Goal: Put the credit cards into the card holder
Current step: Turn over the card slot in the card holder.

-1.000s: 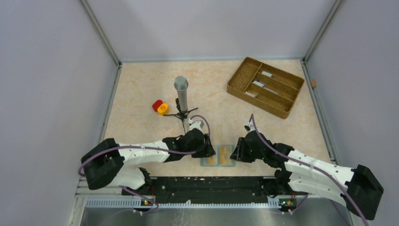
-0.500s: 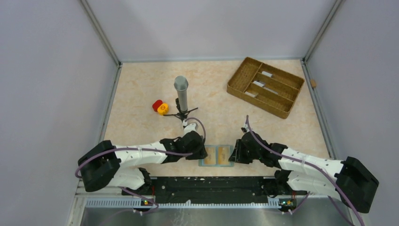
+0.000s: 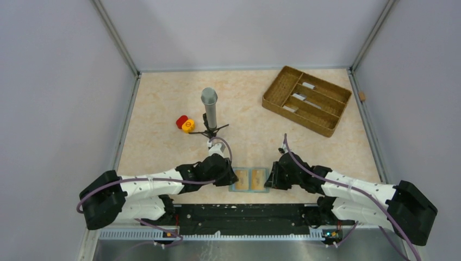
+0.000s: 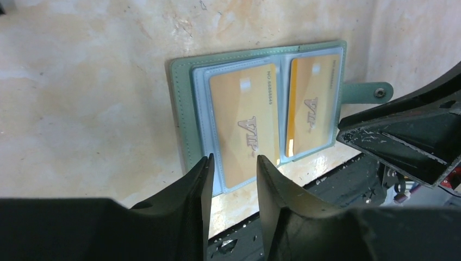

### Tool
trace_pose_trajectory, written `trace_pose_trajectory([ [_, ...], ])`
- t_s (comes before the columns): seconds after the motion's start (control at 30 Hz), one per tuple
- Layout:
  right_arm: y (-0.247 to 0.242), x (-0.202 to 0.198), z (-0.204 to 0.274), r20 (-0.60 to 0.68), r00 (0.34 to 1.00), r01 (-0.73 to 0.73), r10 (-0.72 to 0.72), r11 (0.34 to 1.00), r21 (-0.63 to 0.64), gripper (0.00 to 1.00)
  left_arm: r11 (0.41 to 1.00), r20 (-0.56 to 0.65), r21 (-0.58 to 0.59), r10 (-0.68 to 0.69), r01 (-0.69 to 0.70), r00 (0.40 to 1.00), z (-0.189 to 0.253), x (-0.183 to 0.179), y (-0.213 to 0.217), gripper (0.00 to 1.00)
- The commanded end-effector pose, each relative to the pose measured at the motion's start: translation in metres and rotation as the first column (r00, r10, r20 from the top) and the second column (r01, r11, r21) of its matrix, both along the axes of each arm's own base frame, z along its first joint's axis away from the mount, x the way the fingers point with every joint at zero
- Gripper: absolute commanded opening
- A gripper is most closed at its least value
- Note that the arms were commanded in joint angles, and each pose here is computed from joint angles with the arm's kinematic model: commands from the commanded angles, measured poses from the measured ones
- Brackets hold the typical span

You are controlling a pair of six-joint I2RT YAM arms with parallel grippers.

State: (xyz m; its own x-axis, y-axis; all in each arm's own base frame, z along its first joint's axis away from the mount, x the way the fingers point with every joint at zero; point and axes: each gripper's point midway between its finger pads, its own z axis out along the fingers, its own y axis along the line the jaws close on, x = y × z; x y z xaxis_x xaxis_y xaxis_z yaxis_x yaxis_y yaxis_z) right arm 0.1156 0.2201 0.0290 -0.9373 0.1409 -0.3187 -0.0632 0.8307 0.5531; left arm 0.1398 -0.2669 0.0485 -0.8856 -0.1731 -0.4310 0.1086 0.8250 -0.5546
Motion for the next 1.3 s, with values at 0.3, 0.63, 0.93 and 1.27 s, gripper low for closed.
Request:
trace_pose_trajectory([
  [0.3, 0.012, 0.005, 0.016, 0.040, 0.999, -0.016, 0.014, 0.998, 0.058, 0.23, 0.986, -0.050, -0.164, -0.025, 0.016, 0.998, -0.002, -0.007, -0.022, 0.34],
  [0.63, 0.011, 0.005, 0.014, 0.036, 0.999, -0.015, 0.014, 0.999, 0.049, 0.23, 0.997, -0.074, -0.074, 0.017, -0.022, 0.997, -0.015, -0.006, -0.008, 0.34],
  [0.93, 0.000, 0.008, 0.014, 0.040, 0.999, 0.018, -0.018, 1.000, -0.013, 0.24, 0.997, -0.062, -0.062, 0.032, -0.036, 0.998, -0.012, -0.003, -0.005, 0.35],
  [1.27, 0.005, 0.003, 0.006, 0.016, 1.000, 0.016, -0.016, 0.999, 0.031, 0.27, 0.998, -0.086, -0.059, 0.032, -0.037, 0.996, -0.016, -0.006, -0.005, 0.36],
])
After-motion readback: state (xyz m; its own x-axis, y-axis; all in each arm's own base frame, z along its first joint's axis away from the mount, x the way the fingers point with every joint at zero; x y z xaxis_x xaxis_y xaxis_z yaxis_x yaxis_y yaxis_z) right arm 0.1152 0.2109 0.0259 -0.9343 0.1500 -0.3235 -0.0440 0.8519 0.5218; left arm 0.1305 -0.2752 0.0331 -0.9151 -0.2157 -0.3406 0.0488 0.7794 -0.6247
